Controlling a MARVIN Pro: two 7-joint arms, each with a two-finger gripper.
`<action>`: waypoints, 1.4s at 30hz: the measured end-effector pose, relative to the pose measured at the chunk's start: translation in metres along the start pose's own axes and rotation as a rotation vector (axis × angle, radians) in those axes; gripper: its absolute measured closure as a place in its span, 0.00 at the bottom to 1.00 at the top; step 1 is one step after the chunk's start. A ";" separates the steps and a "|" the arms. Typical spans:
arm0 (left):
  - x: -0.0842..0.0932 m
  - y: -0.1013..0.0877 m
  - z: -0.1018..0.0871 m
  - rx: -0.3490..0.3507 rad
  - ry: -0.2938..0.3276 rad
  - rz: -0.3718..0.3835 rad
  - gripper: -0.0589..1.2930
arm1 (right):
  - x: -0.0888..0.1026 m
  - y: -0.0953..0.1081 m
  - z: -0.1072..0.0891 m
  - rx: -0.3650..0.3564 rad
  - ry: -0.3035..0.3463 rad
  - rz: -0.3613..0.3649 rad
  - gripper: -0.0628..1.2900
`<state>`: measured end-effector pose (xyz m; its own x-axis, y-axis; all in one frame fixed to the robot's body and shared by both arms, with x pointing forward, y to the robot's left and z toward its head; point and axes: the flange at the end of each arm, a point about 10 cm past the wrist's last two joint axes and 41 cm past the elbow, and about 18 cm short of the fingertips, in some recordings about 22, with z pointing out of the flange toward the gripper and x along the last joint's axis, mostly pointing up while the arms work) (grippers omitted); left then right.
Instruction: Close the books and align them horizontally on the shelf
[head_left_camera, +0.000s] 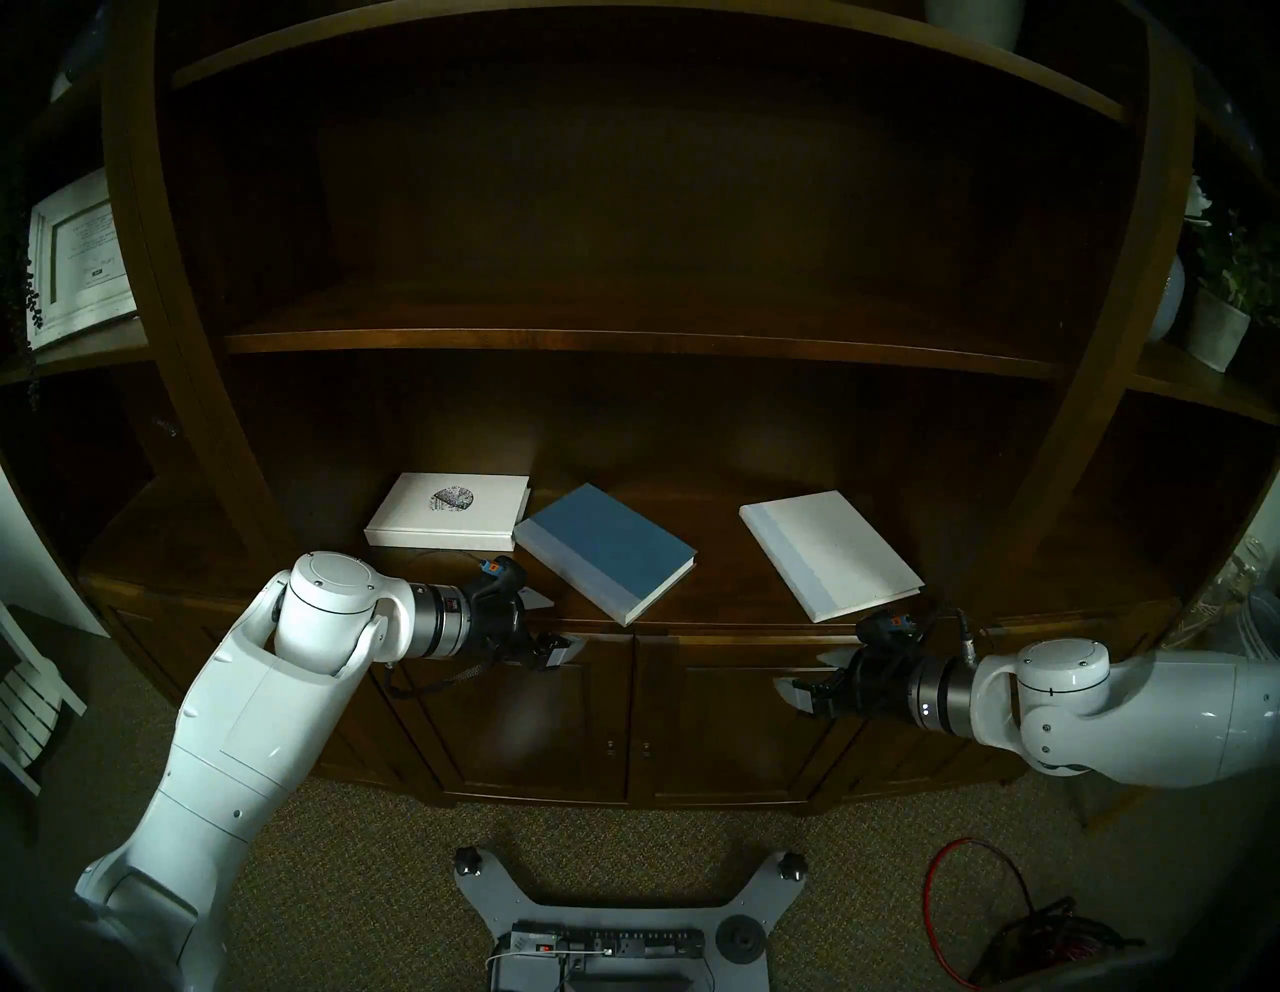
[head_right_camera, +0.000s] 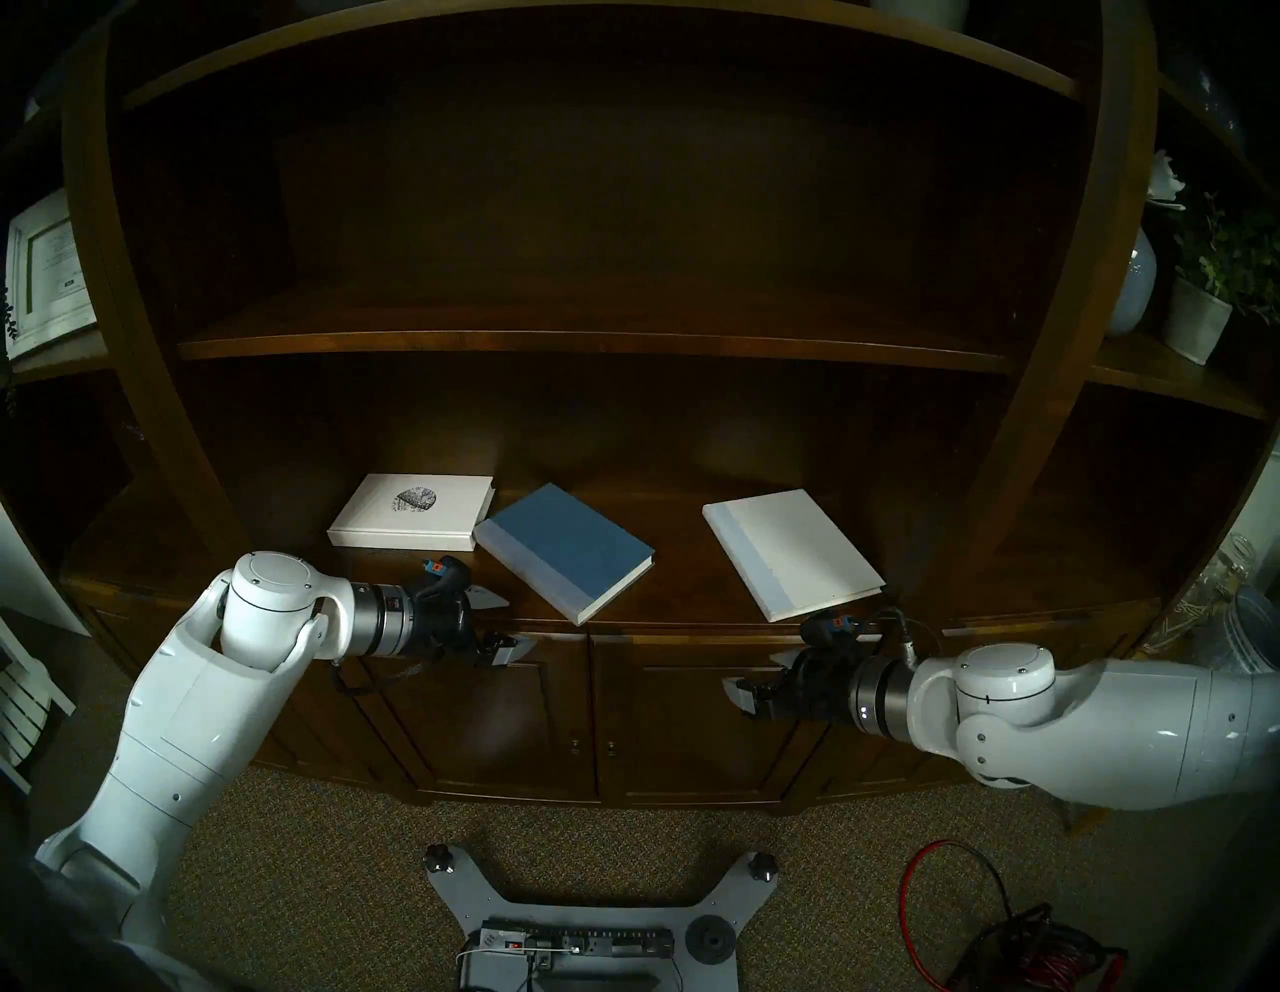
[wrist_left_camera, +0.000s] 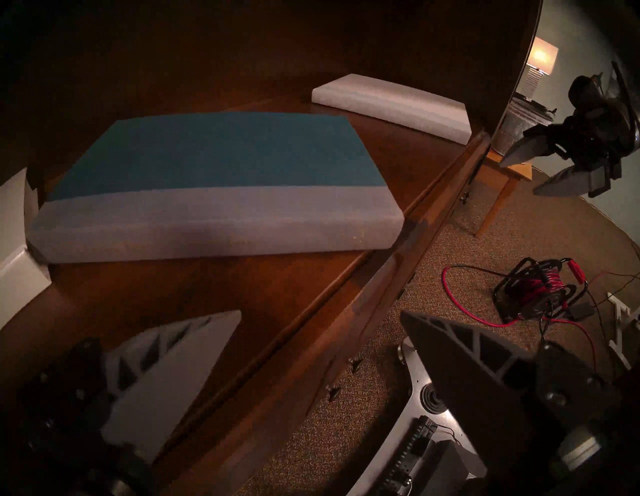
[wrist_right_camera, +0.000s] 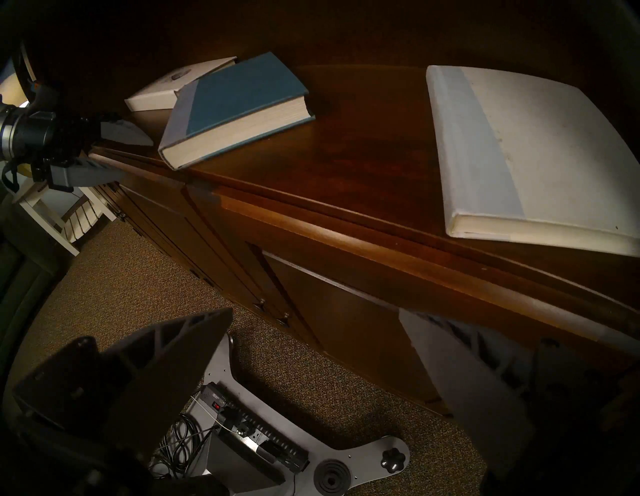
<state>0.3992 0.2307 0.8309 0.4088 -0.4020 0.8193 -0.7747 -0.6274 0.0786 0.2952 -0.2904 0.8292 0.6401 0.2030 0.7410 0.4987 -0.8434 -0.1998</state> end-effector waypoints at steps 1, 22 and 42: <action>0.002 0.000 0.001 0.000 0.005 0.000 0.02 | 0.000 0.000 0.000 0.000 0.000 0.000 0.02; 0.014 -0.010 0.018 0.002 0.021 -0.015 0.02 | 0.000 0.000 0.000 0.000 0.000 0.000 0.02; 0.015 -0.004 0.041 0.070 -0.013 0.035 0.03 | 0.000 0.000 0.000 0.000 0.000 0.000 0.02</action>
<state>0.4286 0.1997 0.8196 0.3883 -0.4327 0.8136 -0.7531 -0.6578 0.0096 0.2954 -0.2904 0.8294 0.6399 0.2028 0.7412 0.4987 -0.8435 -0.1997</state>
